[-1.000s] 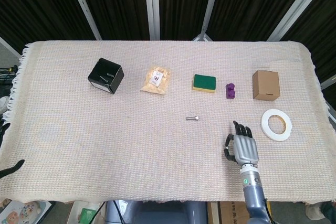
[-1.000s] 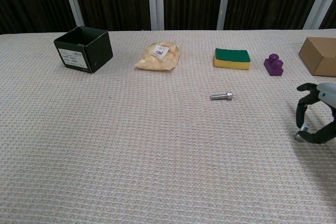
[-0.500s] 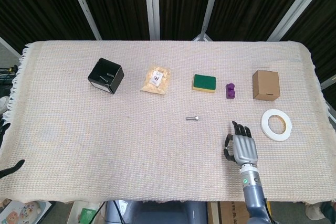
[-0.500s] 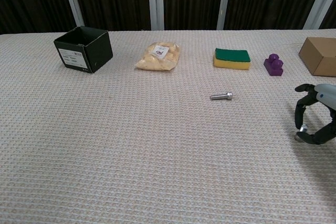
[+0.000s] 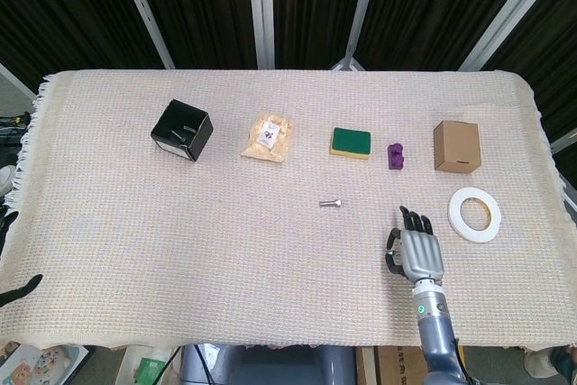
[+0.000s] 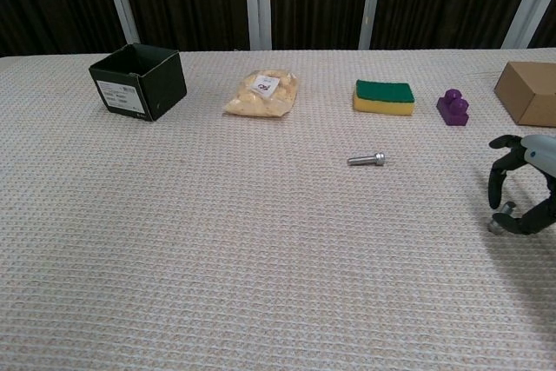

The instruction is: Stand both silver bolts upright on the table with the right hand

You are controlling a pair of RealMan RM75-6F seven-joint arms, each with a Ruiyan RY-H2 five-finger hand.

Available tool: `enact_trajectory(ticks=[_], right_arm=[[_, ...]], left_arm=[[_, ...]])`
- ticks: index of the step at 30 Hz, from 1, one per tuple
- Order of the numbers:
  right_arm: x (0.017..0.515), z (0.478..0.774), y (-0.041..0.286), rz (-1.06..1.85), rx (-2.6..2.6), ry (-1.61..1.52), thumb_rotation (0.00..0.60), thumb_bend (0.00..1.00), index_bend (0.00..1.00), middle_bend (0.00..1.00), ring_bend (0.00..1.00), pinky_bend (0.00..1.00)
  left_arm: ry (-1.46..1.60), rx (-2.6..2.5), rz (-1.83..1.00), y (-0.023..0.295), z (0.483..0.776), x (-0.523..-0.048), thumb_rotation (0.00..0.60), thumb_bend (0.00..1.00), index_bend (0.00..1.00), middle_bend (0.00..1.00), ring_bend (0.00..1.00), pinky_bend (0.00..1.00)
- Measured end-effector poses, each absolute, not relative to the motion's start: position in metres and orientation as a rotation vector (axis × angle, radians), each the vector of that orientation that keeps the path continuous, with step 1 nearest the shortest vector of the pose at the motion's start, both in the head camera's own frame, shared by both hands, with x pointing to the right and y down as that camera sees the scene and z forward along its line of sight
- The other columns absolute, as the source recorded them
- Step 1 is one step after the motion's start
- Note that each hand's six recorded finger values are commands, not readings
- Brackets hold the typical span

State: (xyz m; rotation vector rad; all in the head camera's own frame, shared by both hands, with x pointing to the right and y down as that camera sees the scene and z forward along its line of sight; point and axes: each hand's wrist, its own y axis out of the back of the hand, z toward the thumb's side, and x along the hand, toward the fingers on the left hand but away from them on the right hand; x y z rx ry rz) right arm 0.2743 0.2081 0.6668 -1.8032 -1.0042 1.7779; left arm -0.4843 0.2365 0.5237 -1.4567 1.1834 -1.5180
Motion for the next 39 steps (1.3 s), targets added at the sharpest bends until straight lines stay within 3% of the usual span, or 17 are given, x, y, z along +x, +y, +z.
enact_trajectory(ticks=[10, 14, 23, 39], right_arm=[[0.268, 0.663, 0.211, 1.762, -1.829, -0.979, 0.6, 0.38, 0.43, 0.01, 0.04, 0.01], [0.258, 0.66, 0.208, 1.734, -1.839, -0.97, 0.6, 0.36, 0.35, 0.01, 0.04, 0.01], [0.229, 0.657, 0.192, 1.684, -1.826, -0.969, 0.6, 0.19, 0.19, 0.01, 0.02, 0.0], [0.166, 0.656, 0.177, 1.677, -1.803, -0.929, 0.6, 0.19, 0.17, 0.01, 0.02, 0.0]], left_arm=[[1.186, -1.457, -1.52, 0.236, 0.524, -0.485, 0.6, 0.12, 0.12, 0.06, 0.0, 0.15], [1.188, -1.459, -1.518, 0.236, 0.523, -0.485, 0.6, 0.12, 0.12, 0.06, 0.0, 0.15], [1.197, -1.463, -1.521, 0.235, 0.523, -0.488, 0.6, 0.12, 0.12, 0.06, 0.0, 0.15], [1.204, -1.473, -1.52, 0.234, 0.523, -0.49, 0.6, 0.12, 0.12, 0.06, 0.0, 0.15]])
